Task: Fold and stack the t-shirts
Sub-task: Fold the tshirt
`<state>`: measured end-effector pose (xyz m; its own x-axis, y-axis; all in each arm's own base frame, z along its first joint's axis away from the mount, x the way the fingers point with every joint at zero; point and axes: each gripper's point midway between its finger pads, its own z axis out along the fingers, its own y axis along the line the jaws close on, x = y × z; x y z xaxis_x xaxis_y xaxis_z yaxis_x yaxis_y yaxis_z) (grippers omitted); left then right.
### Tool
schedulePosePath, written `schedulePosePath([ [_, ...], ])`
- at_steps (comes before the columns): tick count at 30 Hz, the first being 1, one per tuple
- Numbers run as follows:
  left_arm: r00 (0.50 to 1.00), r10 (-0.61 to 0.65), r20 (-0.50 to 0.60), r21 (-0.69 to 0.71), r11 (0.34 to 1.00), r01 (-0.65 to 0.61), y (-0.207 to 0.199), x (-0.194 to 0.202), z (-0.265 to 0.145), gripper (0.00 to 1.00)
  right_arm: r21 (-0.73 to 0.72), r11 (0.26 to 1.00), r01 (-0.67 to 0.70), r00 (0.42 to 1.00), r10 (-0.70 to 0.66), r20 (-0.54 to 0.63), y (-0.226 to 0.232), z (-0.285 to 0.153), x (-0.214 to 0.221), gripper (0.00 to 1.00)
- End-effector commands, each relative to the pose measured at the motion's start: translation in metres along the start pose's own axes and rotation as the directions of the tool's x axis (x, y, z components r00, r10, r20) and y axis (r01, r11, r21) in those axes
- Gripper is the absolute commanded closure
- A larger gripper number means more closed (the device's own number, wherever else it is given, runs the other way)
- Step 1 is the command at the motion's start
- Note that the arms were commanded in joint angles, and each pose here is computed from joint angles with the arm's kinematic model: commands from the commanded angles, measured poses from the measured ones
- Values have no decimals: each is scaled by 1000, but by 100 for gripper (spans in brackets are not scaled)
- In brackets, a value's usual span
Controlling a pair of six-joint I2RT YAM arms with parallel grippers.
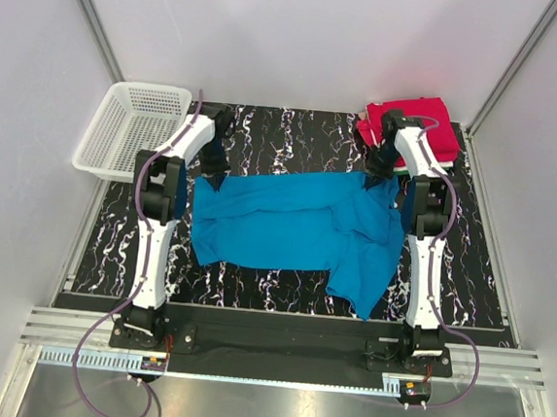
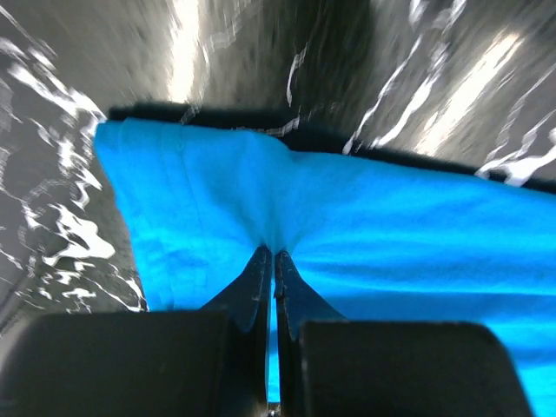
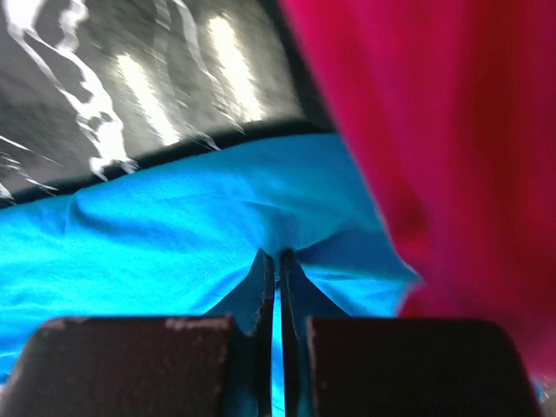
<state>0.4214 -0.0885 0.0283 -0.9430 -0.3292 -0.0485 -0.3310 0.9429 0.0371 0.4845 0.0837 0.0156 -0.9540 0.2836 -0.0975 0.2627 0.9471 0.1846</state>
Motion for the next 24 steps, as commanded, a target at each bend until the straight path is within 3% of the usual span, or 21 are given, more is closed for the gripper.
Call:
schedulePosePath([
  [1, 998, -22, 63, -39, 999, 24, 9, -23, -16, 100, -37, 999, 2, 1000, -1, 14, 14, -1, -9, 100],
  [24, 997, -75, 26, -25, 997, 76, 19, -43, 17, 100, -17, 1000, 24, 999, -24, -39, 30, 8, 9, 100],
])
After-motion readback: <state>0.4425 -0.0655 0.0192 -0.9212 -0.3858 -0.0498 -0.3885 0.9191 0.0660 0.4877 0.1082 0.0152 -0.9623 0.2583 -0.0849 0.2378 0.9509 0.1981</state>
